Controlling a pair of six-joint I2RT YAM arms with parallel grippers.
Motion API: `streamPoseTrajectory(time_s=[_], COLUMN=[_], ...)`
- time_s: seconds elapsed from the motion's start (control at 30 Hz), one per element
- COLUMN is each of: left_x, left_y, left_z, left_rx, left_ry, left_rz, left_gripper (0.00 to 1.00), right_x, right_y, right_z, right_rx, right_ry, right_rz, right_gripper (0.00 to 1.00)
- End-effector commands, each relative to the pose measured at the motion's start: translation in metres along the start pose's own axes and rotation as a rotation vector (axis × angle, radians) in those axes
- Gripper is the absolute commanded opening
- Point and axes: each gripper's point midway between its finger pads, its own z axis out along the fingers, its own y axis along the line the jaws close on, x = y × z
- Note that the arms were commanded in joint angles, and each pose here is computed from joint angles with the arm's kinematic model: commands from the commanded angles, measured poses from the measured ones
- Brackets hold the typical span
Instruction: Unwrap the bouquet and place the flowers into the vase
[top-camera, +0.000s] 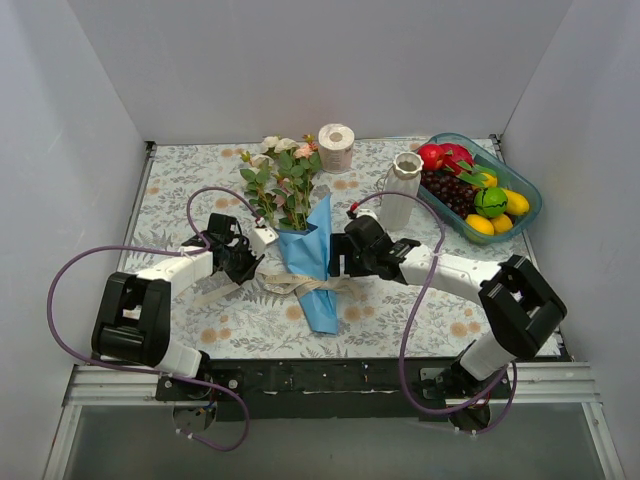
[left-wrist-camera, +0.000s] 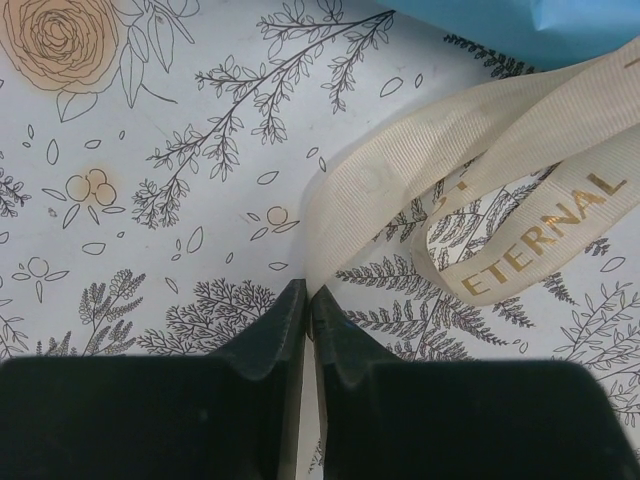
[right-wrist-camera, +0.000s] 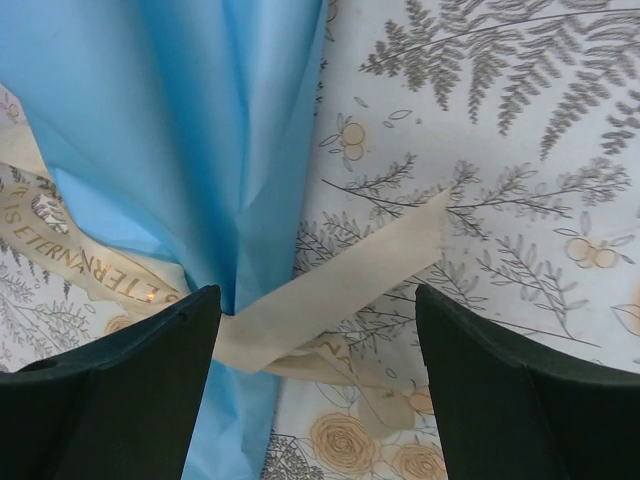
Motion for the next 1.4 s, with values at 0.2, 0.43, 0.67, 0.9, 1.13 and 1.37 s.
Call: streamPoseTrajectory(time_s=[0.2,0.43,0.67,0.9,1.13,1.37], left_x=[0.022,0.016,0.019,0.015,0.011,-0.004], left_y=[-0.01,-0.015,-0.015,-0.017,-0.023,-0.021], left_z=[-0.006,-0.011,-0.011,-0.014,-0.016,-0.019], left_rx=[0.009,0.033,0.021,0.022,0.054,0.056], left_ry=[0.081,0.062,0.064,0.044,0.038,-0.015], left_rz=[-0.028,-0.035,-0.039,-0.049,-0.068,-0.064], left_gripper=[0.06,0.0,0.0,0.0,0.2,0.75], right_x=[0.019,0.029,0.003,-0.024,-0.011,-0.017], right_y=[0.024,0.018,0.023,0.034,0.027,0.026], right_z=[0.026,0.021,0.0,-0.026,-0.03,-0.039], right_rx=[-0.127,-0.125,-0.146,-0.178,-0.173,-0.18], right_ry=[0.074,0.085,-0.018,-0.093,-0.064,-0.099], right_rz=[0.071,0.082,0.068,0.048,0.056,0.058], right_gripper=[0.77,0.43,0.22,0.27,0.33,0.26])
